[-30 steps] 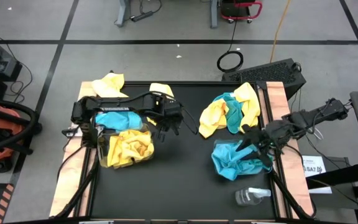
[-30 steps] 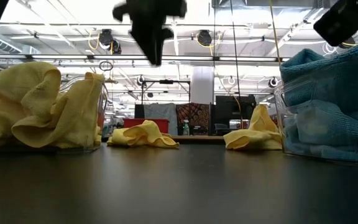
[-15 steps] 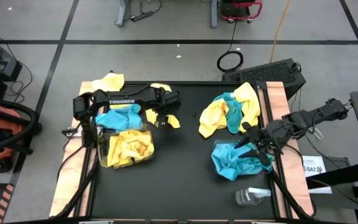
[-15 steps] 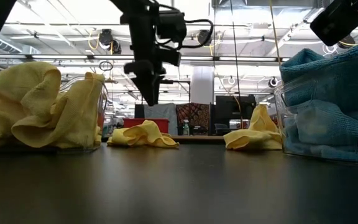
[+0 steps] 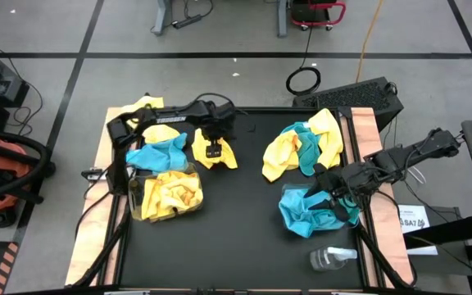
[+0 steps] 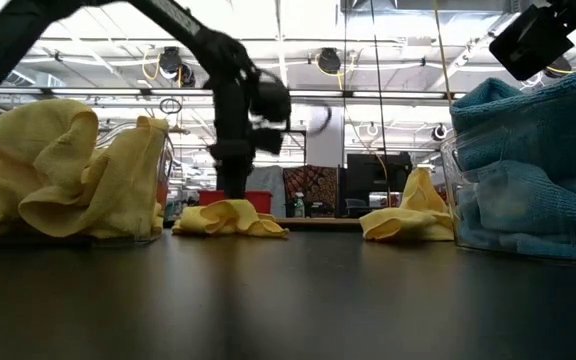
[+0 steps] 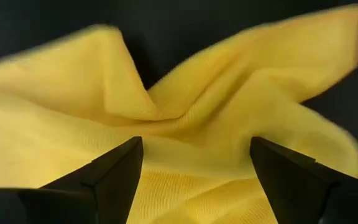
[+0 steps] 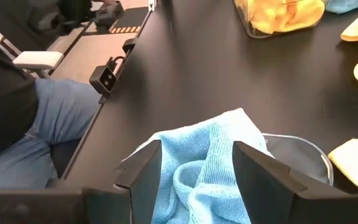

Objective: Sort microfiber towel by color & place in baskets
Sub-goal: Put the yellow microfiber towel into the left transparent bin

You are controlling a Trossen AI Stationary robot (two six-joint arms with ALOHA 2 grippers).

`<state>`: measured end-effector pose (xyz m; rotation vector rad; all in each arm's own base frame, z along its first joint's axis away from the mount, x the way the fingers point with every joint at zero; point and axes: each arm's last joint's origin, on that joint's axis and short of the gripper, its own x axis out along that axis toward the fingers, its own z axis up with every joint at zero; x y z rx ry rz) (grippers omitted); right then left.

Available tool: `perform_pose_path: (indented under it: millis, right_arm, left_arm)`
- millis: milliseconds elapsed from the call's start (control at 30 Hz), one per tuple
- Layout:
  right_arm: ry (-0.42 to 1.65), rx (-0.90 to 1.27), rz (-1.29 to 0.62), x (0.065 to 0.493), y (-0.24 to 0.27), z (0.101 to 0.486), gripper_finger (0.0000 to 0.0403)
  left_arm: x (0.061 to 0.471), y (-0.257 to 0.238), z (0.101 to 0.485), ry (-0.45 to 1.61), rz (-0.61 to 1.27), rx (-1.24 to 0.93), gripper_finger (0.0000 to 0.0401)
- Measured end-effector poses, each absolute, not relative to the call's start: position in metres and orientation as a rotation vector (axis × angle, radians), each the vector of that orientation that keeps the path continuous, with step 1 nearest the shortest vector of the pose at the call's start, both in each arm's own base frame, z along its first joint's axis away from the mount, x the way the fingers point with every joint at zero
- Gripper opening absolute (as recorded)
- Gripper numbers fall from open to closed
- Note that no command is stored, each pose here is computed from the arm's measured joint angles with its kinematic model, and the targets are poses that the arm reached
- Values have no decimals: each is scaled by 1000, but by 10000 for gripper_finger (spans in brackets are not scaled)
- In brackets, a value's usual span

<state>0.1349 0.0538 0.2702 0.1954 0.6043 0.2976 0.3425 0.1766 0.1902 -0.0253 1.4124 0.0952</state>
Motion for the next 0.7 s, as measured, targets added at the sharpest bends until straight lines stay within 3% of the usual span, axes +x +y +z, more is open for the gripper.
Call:
perform_pose_path:
  millis: [267,400,533,700]
  right_arm:
    - [622,195,298,141,56,267,190]
    - [630,194,295,143,57,266,190]
    - [627,195,295,144,57,266,190]
    - [621,195,296,144,57,266,190]
  left_arm:
    - [343,189,146,1527,81,-106,304]
    - [344,189,145,1527,41,-76,279]
    - [344,188,146,1521,19,-57,208]
    - [341,182,148,1554,-55,-113,66]
